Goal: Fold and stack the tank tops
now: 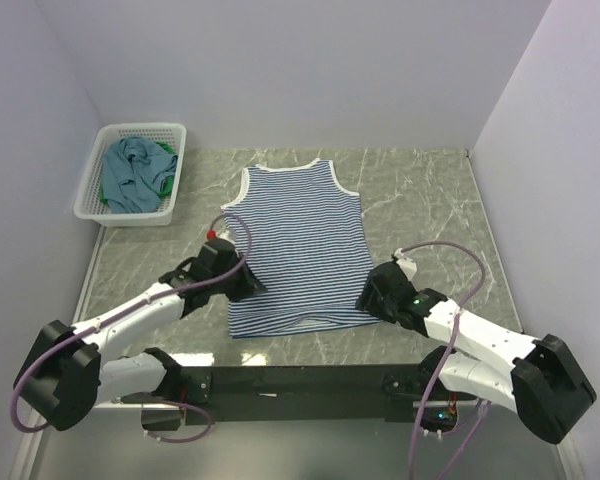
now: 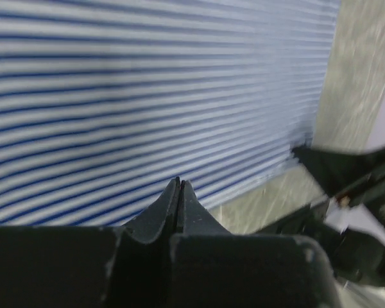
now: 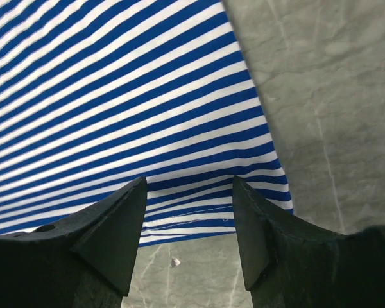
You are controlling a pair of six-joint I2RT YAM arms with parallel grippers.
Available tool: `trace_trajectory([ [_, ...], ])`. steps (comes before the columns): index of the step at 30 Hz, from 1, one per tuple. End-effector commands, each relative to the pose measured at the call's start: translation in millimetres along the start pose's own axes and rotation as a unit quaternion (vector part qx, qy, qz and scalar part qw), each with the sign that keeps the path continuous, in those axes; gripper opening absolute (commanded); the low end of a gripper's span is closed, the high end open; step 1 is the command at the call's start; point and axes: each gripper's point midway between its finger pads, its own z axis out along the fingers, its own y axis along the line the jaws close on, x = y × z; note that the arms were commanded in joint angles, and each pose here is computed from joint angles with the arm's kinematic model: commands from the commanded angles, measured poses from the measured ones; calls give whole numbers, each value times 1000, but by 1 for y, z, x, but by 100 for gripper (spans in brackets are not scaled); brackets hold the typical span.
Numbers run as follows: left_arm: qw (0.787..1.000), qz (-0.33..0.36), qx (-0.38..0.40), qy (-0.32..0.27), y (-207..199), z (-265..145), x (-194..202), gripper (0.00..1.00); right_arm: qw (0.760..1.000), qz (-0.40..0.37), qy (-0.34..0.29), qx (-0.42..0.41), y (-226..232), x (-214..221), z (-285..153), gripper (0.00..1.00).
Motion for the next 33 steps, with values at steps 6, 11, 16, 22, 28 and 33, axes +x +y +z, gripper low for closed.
trace_trajectory([
  [6, 999, 36, 20, 26, -11, 5, 52, 1, 999, 50, 4, 5, -22, -6, -7, 66],
  [11, 997, 47, 1, 63, 10, 8, 81, 0, 997, 72, 1, 8, -24, -16, -14, 68],
  [16, 996, 40, -31, 80, 35, 1, 96, 1, 996, 85, 19, 24, -33, -14, -10, 68],
  [22, 995, 42, -68, 64, 50, -4, 91, 1, 991, 118, 33, 61, -47, -9, -4, 68],
  [28, 992, 49, -89, 69, 60, -5, 93, 1, 987, 141, 46, 57, -49, -21, -3, 68],
  [33, 990, 63, -91, 92, 64, -8, 101, 1, 986, 143, 26, 78, -59, -42, -4, 69],
])
